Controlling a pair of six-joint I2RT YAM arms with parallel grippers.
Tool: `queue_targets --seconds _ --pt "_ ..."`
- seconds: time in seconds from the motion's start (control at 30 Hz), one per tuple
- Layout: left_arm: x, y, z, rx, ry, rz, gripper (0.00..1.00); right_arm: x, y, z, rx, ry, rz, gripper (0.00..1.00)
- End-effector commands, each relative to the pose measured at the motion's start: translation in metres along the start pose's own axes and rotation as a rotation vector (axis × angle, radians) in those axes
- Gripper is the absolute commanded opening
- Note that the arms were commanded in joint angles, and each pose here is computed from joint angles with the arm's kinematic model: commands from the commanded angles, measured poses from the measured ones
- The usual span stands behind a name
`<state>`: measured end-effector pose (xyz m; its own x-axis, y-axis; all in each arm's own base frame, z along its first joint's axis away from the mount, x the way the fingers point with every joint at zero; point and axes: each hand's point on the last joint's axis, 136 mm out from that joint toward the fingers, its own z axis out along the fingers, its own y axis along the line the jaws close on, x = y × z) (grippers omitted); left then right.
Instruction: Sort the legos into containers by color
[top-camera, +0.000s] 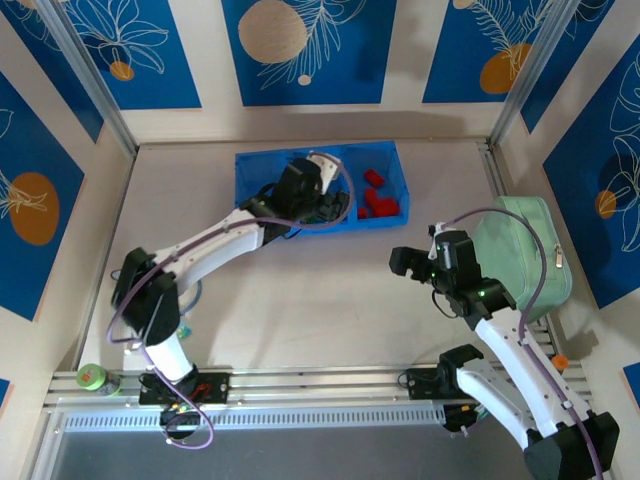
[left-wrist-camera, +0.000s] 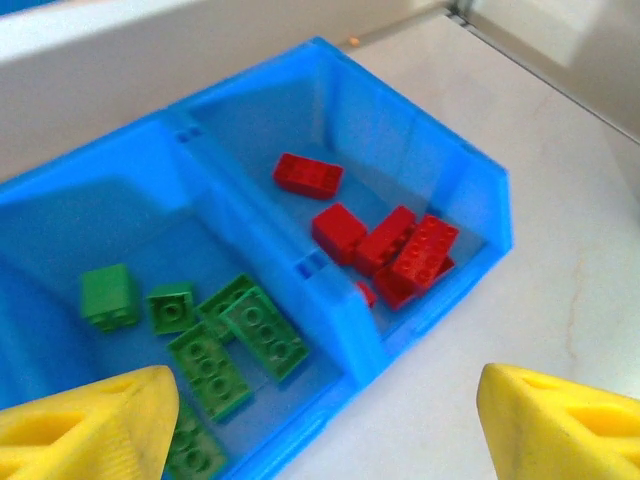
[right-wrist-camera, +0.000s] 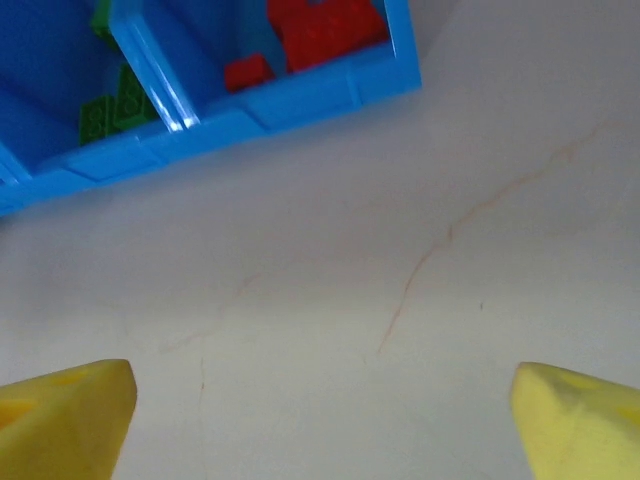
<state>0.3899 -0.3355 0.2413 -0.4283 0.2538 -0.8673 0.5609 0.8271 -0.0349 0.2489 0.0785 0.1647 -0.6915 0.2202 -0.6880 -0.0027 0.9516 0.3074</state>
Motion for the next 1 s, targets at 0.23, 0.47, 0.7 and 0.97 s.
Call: queue_targets --seconds 0.23,0.47,0.7,0.97 --pt "0.057 0.109 -0.1 -0.578 -0.166 0.021 0.93 -0.043 -0.016 0.001 0.127 -0.237 -0.101 0.99" --pt "0.134 0.157 -0.168 -0.848 -0.191 0.022 1.0 -0.02 -0.039 0.013 0.187 -0.29 -0.144 0.99" --pt "0.166 0.172 -0.192 -0.943 -0.144 0.038 1.0 -0.017 -0.053 0.003 0.244 -0.344 -0.16 0.99" --pt "0.167 0.177 -0.209 -0.97 -0.193 0.055 1.0 0.005 -0.07 -0.002 0.305 -0.35 -0.148 0.99"
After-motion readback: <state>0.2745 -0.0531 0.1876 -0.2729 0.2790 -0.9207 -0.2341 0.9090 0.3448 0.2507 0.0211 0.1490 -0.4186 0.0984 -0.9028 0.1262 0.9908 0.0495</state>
